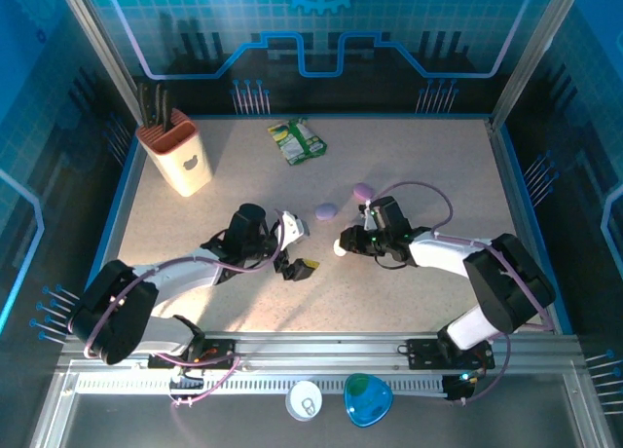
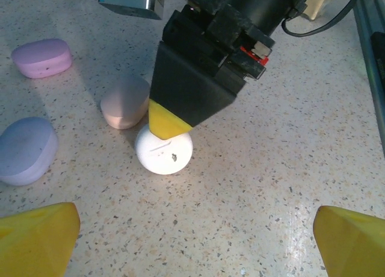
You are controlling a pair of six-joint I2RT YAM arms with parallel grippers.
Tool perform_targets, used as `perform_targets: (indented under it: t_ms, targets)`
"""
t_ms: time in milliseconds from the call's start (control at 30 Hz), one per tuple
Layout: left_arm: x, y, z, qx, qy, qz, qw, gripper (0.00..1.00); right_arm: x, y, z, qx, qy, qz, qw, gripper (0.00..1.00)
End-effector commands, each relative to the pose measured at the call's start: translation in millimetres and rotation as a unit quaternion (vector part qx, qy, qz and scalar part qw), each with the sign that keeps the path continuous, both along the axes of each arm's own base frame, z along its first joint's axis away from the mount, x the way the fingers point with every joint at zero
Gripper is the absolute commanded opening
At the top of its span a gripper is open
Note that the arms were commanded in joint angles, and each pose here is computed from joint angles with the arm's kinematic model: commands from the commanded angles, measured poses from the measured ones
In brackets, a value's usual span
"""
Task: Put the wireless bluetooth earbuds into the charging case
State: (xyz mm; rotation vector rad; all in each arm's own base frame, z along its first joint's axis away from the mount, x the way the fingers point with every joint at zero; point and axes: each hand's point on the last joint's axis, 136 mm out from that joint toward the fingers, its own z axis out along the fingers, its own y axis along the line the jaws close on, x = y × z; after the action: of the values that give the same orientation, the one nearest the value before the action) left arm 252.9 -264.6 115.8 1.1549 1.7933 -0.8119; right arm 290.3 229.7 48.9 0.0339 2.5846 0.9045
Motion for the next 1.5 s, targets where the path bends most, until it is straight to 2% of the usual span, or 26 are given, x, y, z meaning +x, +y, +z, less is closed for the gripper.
perform_targets:
  t_ms: [0,133,267,400,467,533,600,667,800,900,1067,1133,1167,1200,1267,1467]
  targets:
    - [7.6,0.3,3.7,0.013,-0.004,0.018,1.0,0.99,8.2,-7.0,11.3,-0.019,-0.025,-0.004,0.999,0.39]
    - [24.2,11.9,12.6,0.01,-0.007,0.081,0.997,0.99,14.3,-23.9,36.5,-0.058,-0.066,-0.01,0.996,0.54]
    - [52.1,44.9,34.8,-0.027,-0.028,0.189,0.981,0.99,20.9,-48.3,72.8,-0.102,-0.139,-0.015,0.985,0.7]
    - [77.6,93.0,49.6,-0.053,-0.061,0.306,0.949,0.99,26.1,-71.5,112.7,-0.15,-0.234,-0.002,0.961,0.87]
    - [85.3,117.6,46.4,-0.018,-0.083,0.357,0.93,0.99,31.2,-89.2,129.1,-0.198,-0.277,-0.008,0.94,0.96]
    - [91.0,143.1,46.1,-0.001,-0.097,0.41,0.907,0.99,38.1,-108.3,141.8,-0.242,-0.312,-0.021,0.919,1.0]
    - [96.1,168.5,43.4,0.007,-0.115,0.455,0.883,0.99,47.4,-129.2,148.0,-0.279,-0.347,-0.044,0.894,1.0]
    - [99.4,188.6,36.6,0.008,-0.127,0.487,0.864,0.99,56.0,-149.6,145.1,-0.295,-0.364,-0.071,0.881,1.0]
    - [109.0,211.8,14.0,0.017,-0.135,0.511,0.849,0.99,68.1,-190.9,121.9,-0.309,-0.356,-0.121,0.873,1.0]
    - [122.1,221.8,7.9,0.003,-0.142,0.527,0.838,0.99,77.6,-211.3,102.7,-0.294,-0.371,-0.149,0.868,1.0]
    - [137.9,237.1,-3.7,-0.01,-0.088,0.542,0.836,0.99,89.8,-223.7,77.2,-0.245,-0.388,-0.173,0.872,1.0]
    - [140.8,245.7,-8.0,-0.021,-0.073,0.553,0.83,0.99,96.1,-223.7,67.6,-0.243,-0.393,-0.169,0.871,1.0]
    - [142.7,247.5,-13.1,-0.027,-0.066,0.551,0.832,0.99,100.5,-221.7,68.2,-0.238,-0.4,-0.163,0.87,1.0]
    - [145.1,248.4,-18.1,-0.035,-0.06,0.546,0.835,0.99,102.5,-214.8,65.3,-0.237,-0.39,-0.139,0.879,1.0]
    - [145.0,258.2,-20.4,-0.041,-0.047,0.563,0.824,0.99,107.7,-206.8,61.1,-0.229,-0.39,-0.117,0.884,1.0]
    - [146.2,262.2,-20.3,-0.04,-0.05,0.572,0.817,0.99,111.8,-195.8,53.3,-0.251,-0.381,-0.092,0.885,1.0]
